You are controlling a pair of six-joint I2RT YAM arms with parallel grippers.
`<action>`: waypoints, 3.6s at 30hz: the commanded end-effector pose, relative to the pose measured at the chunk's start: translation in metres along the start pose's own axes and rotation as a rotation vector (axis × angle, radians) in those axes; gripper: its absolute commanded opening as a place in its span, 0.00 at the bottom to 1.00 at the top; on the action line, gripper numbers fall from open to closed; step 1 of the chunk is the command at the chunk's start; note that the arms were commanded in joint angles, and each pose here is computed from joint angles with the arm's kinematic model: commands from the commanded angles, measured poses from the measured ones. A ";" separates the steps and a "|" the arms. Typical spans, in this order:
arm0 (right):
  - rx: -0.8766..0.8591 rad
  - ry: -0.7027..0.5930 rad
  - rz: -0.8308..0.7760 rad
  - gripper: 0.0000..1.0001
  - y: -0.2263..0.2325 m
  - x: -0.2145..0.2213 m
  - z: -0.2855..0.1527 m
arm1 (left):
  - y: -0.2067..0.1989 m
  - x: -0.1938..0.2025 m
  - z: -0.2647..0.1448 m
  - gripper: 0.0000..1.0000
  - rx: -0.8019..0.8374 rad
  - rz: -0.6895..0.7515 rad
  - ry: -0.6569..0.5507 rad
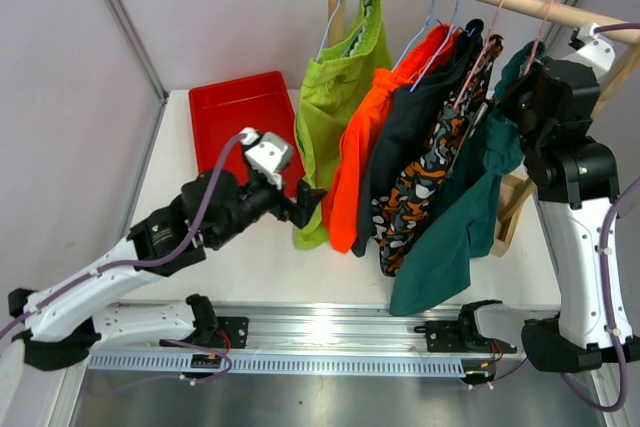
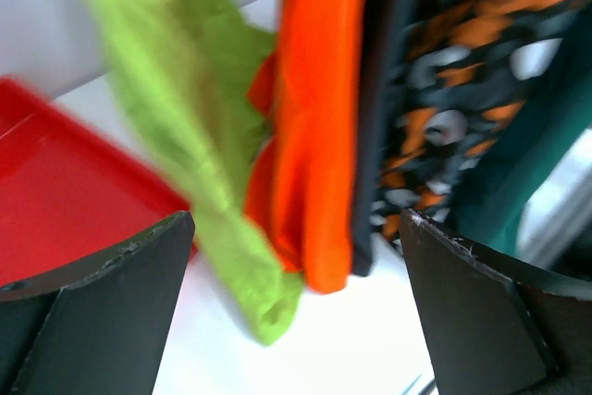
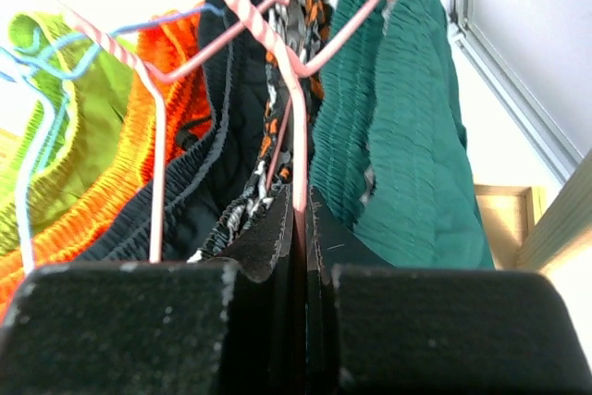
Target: Remove the shorts from the hanger
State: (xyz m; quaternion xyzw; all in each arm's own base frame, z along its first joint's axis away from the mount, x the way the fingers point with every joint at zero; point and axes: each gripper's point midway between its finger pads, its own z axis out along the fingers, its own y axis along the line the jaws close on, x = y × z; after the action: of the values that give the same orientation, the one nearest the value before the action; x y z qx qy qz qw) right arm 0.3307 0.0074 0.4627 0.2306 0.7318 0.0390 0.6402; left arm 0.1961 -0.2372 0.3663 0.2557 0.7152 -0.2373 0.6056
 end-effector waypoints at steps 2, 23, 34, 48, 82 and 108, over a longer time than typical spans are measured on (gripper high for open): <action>-0.101 -0.169 0.103 0.00 0.008 -0.063 -0.051 | -0.045 -0.042 0.011 0.99 0.080 0.041 -0.052; -0.197 -0.134 0.176 0.00 0.022 -0.057 -0.063 | -0.284 -0.096 0.075 0.99 0.698 -0.044 -0.155; -0.244 -0.122 0.201 0.00 0.023 -0.060 -0.083 | -0.297 -0.074 0.114 0.96 0.627 -0.021 -0.141; -0.243 -0.104 0.202 0.00 0.021 -0.054 -0.085 | -0.287 -0.040 0.102 0.00 0.536 -0.038 -0.114; -0.330 0.185 0.265 0.00 -0.002 -0.007 -0.188 | -0.245 -0.027 0.163 0.00 0.245 -0.044 -0.002; -0.119 -0.100 0.089 0.00 0.019 -0.080 -0.053 | -0.091 0.009 -0.108 0.00 -0.028 0.123 0.177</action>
State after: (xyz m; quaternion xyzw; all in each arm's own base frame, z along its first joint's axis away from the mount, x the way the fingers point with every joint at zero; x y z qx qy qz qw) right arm 0.2921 0.0199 0.5257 0.2201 0.7253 0.1125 0.6425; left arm 0.0155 -0.2885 0.3606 0.3509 0.7519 -0.2221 0.5121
